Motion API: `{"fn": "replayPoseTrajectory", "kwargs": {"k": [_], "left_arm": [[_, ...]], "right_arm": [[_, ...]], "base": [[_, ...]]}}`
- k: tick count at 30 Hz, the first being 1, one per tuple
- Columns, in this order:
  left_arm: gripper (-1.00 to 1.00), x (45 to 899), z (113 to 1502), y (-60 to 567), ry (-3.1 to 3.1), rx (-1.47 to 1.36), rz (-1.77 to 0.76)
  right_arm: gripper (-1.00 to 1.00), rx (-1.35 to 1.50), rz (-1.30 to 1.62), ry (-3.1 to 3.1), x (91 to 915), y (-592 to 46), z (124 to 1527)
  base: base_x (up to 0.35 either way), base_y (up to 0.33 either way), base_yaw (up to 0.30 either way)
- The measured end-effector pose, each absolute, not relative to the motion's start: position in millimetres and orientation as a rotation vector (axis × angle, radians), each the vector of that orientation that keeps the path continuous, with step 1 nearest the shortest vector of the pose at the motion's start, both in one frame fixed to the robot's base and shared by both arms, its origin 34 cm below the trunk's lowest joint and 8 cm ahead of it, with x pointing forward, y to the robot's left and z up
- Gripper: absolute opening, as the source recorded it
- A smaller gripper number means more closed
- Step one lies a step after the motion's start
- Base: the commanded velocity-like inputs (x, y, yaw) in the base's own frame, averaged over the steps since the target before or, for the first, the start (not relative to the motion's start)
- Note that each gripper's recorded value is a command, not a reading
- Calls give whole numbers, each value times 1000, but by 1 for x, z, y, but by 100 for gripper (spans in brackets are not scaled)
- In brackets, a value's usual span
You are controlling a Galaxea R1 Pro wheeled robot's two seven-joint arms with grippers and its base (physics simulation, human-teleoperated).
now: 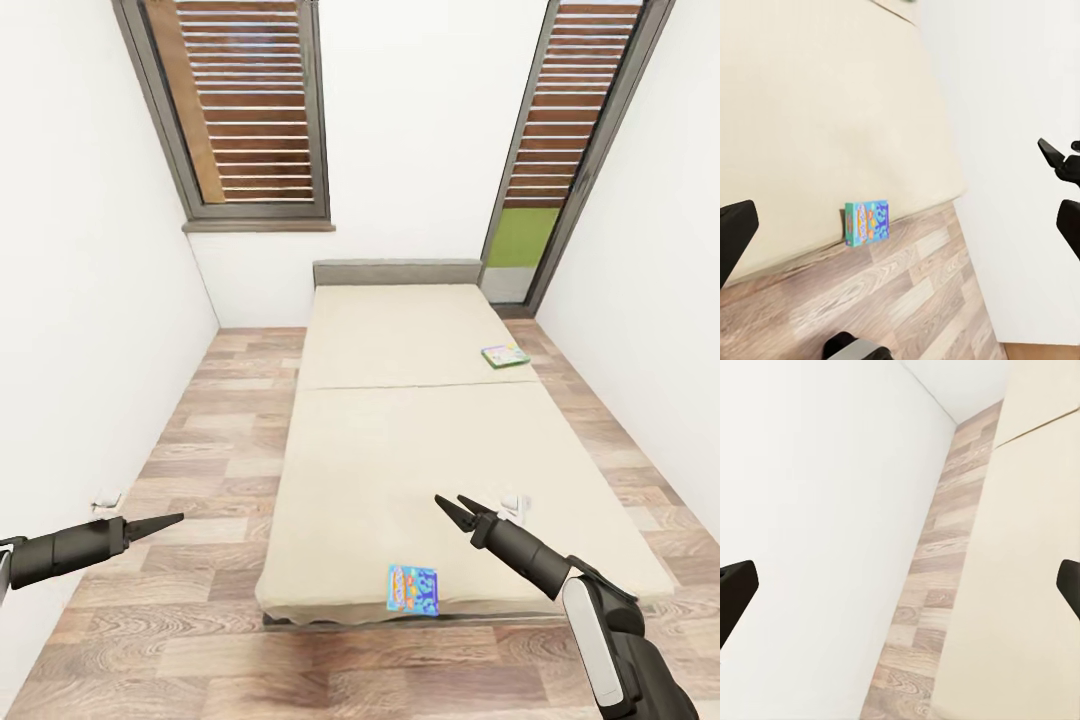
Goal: Put all the toys in the child's room - the three board games (two on the bed and one on the table), the two jigsaw puzzles on the table, and the tennis ball on the table - inside the toy box on the table in the child's room.
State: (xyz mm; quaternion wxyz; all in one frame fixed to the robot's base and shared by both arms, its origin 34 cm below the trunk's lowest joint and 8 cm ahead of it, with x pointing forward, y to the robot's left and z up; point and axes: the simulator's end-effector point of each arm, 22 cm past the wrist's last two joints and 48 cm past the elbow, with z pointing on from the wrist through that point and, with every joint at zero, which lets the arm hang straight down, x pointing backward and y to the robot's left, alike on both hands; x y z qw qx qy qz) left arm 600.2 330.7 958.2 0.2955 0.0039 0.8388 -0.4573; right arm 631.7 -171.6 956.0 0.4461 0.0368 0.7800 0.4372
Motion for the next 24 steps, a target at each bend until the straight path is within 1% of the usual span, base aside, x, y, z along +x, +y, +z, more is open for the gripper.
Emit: {"fn": "replayPoseTrajectory", "kwargs": {"k": [7,16,24], "left_arm": [[100,601,964,331,2222,18,-1214],[100,601,970,330,2211,26,-1211],[100,601,972,331,2208,27,-1210]], "right_arm": [[100,80,1074,1912,633,-172,963],[100,83,1069,1907,633,-173,964],[100,79,1065,1903,633,-173,965]], "base": [[0,0,55],[0,0,-131],[0,0,-32]]}}
